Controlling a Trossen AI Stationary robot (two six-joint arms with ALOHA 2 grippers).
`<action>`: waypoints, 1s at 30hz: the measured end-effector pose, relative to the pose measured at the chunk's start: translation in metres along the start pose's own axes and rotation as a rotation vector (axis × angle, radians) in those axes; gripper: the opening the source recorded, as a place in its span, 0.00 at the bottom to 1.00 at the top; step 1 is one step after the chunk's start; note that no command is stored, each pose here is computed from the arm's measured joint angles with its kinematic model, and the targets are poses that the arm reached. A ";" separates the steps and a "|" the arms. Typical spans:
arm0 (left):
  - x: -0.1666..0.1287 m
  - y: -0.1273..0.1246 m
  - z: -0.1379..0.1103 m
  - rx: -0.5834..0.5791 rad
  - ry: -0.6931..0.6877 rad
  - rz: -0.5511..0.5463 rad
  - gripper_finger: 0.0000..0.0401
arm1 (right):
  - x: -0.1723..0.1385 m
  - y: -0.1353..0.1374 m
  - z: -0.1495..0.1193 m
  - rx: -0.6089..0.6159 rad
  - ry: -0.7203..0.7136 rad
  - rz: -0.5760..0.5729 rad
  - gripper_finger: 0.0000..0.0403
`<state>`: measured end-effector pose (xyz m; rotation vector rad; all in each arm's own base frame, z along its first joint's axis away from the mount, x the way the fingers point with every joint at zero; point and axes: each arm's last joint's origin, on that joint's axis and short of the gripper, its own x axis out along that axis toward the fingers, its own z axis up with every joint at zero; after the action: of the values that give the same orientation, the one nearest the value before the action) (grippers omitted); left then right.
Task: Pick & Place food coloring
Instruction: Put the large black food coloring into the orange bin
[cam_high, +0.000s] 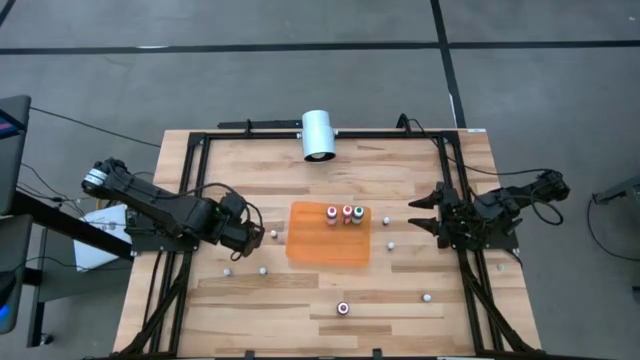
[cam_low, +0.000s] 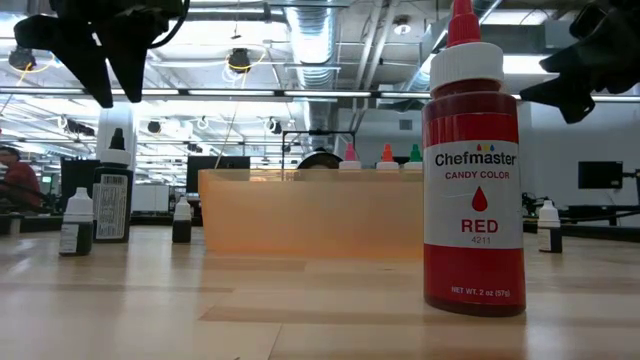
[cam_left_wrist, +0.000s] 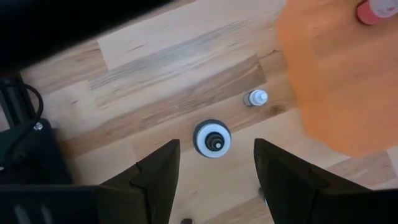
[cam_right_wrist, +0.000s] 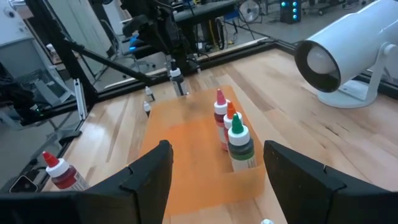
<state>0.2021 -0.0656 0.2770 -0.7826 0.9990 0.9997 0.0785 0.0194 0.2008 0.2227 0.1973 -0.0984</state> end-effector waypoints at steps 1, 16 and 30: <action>0.000 0.000 0.000 -0.001 -0.008 -0.001 0.49 | 0.000 0.000 0.000 0.000 0.000 0.000 0.59; 0.000 -0.001 0.000 0.006 -0.014 -0.005 0.50 | 0.000 0.000 0.000 0.000 0.000 -0.001 0.59; 0.000 0.000 0.000 -0.009 -0.014 -0.005 0.76 | 0.000 0.000 0.000 0.000 0.000 -0.002 0.59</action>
<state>0.2026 -0.0655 0.2771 -0.7846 0.9809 1.0047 0.0785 0.0194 0.2008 0.2227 0.1973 -0.1000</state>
